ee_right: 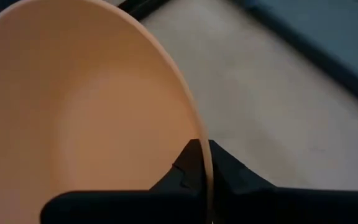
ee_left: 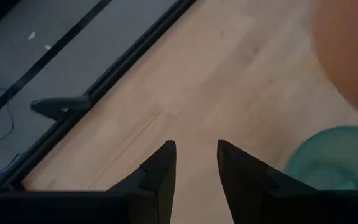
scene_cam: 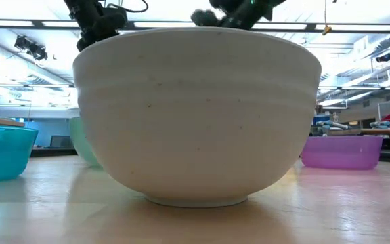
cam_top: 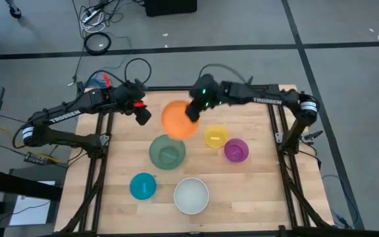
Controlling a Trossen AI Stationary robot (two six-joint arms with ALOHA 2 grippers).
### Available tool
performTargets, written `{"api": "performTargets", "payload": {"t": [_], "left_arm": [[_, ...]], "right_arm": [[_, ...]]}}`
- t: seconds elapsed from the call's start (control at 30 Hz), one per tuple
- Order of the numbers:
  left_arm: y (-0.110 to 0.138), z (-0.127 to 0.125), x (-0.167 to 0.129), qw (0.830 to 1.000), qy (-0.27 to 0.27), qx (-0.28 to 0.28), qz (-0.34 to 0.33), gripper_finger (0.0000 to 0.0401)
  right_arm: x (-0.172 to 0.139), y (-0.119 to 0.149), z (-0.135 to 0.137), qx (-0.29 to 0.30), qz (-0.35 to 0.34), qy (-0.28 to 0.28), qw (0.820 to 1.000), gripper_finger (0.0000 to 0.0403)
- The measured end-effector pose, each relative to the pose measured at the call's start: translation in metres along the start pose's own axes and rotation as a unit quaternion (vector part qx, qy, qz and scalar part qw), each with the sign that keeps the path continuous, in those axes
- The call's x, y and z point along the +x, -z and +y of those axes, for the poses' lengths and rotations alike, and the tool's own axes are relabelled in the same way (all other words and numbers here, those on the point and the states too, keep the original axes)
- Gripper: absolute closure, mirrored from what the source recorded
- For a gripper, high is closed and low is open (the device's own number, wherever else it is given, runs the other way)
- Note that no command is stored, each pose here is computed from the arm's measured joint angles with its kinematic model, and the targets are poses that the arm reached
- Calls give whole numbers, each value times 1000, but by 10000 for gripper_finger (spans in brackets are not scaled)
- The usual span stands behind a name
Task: Nest bowls inside each other
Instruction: Stack the orange bowl on top of the green bowl
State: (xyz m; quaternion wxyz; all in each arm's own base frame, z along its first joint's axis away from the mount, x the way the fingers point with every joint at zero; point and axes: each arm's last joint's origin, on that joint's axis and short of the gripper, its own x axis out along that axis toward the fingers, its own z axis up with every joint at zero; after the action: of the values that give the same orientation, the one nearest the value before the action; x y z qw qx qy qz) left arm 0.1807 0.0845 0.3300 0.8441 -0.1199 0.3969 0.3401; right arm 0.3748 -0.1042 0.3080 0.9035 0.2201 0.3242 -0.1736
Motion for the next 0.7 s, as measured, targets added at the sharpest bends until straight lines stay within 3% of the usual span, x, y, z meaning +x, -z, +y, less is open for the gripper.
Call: {"api": "performTargets", "payload": {"t": [0.23,0.47,0.7], "left_arm": [[-9,0,-23,990,100,-20,-95,274],[2,10,-57,980,132,-29,-147,274],[13,18,-79,973,140,-40,-178,274]], "right_arm": [[43,32,53,-26,20,-46,998,402],[79,52,52,-10,60,-28,998,397],[84,56,52,-14,69,-29,997,328]]}}
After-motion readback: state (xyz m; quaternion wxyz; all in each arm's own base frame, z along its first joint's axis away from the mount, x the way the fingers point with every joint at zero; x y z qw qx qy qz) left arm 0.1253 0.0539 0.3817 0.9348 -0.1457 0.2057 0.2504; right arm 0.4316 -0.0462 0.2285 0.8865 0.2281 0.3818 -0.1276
